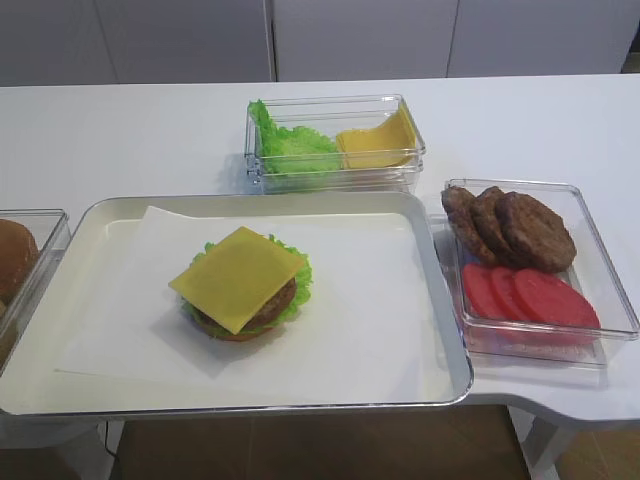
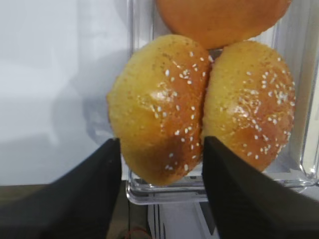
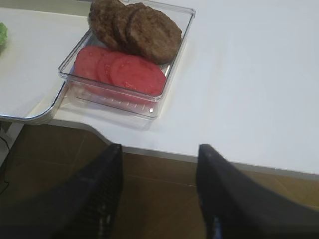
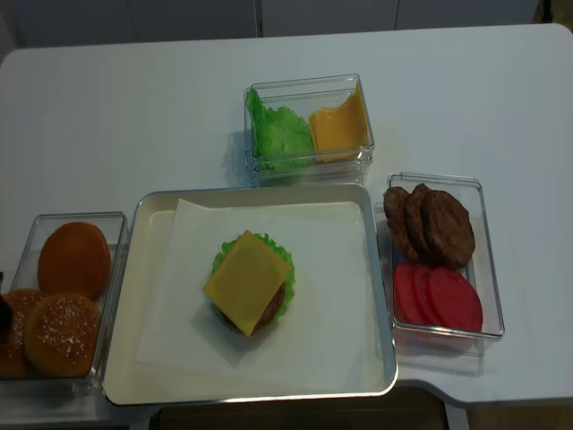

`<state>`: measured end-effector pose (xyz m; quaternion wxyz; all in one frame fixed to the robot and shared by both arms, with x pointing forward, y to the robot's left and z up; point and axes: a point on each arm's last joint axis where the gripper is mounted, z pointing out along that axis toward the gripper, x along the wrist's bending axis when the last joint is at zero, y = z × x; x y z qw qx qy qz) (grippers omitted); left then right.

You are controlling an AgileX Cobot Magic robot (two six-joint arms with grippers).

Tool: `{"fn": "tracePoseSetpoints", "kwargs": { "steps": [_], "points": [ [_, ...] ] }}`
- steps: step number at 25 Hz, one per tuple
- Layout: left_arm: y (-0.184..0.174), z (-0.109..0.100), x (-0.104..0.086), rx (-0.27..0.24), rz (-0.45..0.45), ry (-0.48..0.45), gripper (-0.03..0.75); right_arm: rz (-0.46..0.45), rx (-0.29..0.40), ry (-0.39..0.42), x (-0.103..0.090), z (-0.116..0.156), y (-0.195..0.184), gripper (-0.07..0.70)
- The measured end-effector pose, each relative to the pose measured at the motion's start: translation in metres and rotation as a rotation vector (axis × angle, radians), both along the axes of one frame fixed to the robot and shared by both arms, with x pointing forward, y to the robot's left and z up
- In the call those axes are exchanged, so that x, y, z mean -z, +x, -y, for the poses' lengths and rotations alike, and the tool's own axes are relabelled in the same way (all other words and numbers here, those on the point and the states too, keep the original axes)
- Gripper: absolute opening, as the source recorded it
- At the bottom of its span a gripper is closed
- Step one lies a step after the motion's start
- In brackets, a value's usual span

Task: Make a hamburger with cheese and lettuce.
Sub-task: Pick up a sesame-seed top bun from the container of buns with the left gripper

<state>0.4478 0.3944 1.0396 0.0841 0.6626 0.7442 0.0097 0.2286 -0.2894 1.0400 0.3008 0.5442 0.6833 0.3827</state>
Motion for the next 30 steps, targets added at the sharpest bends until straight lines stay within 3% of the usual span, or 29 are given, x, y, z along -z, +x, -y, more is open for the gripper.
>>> {"fn": "tracePoseSetpoints", "kwargs": {
  "steps": [3, 8, 13, 17, 21, 23, 30],
  "points": [
    [0.004, -0.002, 0.008, 0.002, -0.033, -0.019, 0.402, 0.0, 0.0, 0.0, 0.0, 0.0, 0.0, 0.345],
    [0.006, -0.003, 0.008, 0.038, -0.012, 0.0, 0.418, 0.0, 0.0, 0.0, 0.0, 0.0, 0.0, 0.323],
    [0.007, -0.006, 0.008, 0.038, 0.005, 0.011, 0.467, -0.001, 0.002, 0.003, 0.0, 0.0, 0.0, 0.304],
    [0.009, -0.007, 0.009, 0.029, 0.026, 0.017, 0.478, -0.001, 0.002, 0.003, 0.0, 0.0, 0.0, 0.294],
    [0.01, -0.013, 0.011, -0.03, 0.052, -0.046, 0.479, -0.001, 0.002, 0.003, 0.0, 0.0, 0.0, 0.292],
    [0.009, -0.016, 0.013, -0.035, 0.051, -0.064, 0.479, -0.001, 0.002, 0.003, 0.0, 0.0, 0.0, 0.292],
    [0.007, -0.02, 0.014, 0.019, 0.055, -0.081, 0.479, -0.001, 0.002, 0.003, 0.0, 0.0, 0.0, 0.291]
  ]
}}
